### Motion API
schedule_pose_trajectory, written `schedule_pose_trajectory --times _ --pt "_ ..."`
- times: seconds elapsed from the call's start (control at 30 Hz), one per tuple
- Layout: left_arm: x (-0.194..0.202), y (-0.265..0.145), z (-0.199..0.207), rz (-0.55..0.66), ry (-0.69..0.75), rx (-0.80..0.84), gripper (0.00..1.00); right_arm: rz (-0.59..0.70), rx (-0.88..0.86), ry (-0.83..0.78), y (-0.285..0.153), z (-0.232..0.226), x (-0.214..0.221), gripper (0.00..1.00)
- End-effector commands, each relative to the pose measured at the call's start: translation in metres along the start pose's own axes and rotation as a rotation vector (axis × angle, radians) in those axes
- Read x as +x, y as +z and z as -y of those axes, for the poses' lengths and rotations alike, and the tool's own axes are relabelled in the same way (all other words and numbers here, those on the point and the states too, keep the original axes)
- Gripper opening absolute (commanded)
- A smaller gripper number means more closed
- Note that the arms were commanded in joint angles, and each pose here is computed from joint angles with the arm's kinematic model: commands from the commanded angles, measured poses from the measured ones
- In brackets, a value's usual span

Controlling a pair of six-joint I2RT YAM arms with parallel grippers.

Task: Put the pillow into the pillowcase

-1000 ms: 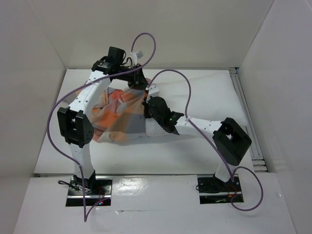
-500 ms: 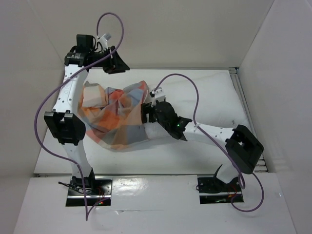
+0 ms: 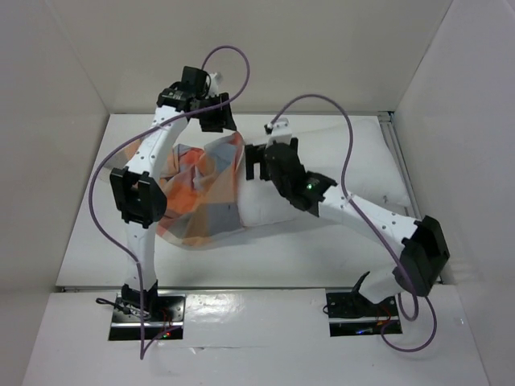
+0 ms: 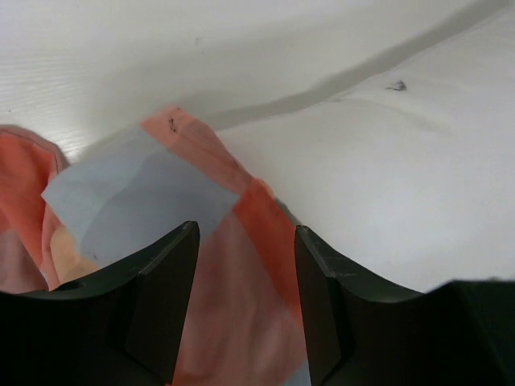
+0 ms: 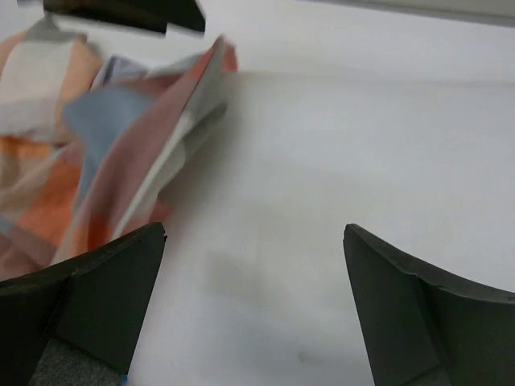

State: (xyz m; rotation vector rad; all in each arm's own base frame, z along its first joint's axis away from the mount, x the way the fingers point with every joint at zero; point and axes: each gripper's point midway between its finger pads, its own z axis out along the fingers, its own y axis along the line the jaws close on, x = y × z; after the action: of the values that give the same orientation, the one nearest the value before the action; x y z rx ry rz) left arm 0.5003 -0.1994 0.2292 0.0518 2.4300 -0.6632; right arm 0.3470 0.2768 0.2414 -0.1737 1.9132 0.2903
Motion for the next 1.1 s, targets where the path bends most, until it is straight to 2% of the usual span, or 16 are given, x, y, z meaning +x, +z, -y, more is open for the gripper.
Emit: schedule_pose_trajectory --times 0.0,0.1,0.2,0.33,0.4,0.43,0.47,0.5,0.57,0.63,0.7,0.73,0.93,1.07 --pt "-0.013 0.009 -0.01 0.058 0.063 -0.122 0.64 -0.121 0.151 -0.017 0.022 0.032 0.005 0.99" --pt "-0.005 0.016 -0.01 0.028 0.077 -0.121 0.62 -0.159 0.147 -0.027 0.039 0.032 0.01 0.99" --pt "0.023 0.033 -0.003 -0.075 0.121 -0.074 0.62 -0.172 0.127 0.017 0.051 0.041 0.016 0.98" --pt "0.055 0.054 -0.003 -0.203 0.115 -0.026 0.5 -0.248 0.111 0.057 0.07 0.058 0.053 0.88" --pt "0.066 0.06 -0.005 -0.246 0.112 -0.009 0.21 -0.323 0.084 0.044 0.081 0.052 0.083 0.71" --pt "0.066 0.061 -0.005 -0.247 0.112 -0.009 0.06 -0.346 0.071 0.043 0.083 0.05 0.091 0.57" --pt "0.069 0.062 -0.009 -0.251 0.097 -0.033 0.0 -0.359 0.064 0.041 0.085 0.048 0.096 0.38" --pt "0.064 0.059 -0.007 -0.233 0.103 -0.027 0.0 -0.351 0.063 0.054 0.086 0.047 0.094 0.02" --pt "0.054 0.044 0.006 -0.191 0.117 0.008 0.0 -0.336 0.036 0.074 0.078 0.045 0.096 0.0" --pt "0.037 0.028 0.021 -0.123 0.13 0.042 0.0 -0.199 -0.051 0.095 0.062 0.031 0.056 0.0" --pt "0.021 0.005 0.042 -0.064 0.143 0.105 0.0 -0.175 -0.138 0.094 0.043 0.019 0.054 0.0" --pt "0.015 -0.004 0.051 -0.037 0.155 0.136 0.0 -0.114 -0.188 0.093 0.027 0.009 0.034 0.0" --pt "-0.002 -0.043 0.1 0.032 0.188 0.341 0.0 -0.06 -0.347 0.032 -0.029 -0.02 0.044 0.0" --pt "-0.003 -0.051 0.127 0.048 0.187 0.472 0.0 -0.094 -0.387 0.018 -0.035 -0.028 0.061 0.0"
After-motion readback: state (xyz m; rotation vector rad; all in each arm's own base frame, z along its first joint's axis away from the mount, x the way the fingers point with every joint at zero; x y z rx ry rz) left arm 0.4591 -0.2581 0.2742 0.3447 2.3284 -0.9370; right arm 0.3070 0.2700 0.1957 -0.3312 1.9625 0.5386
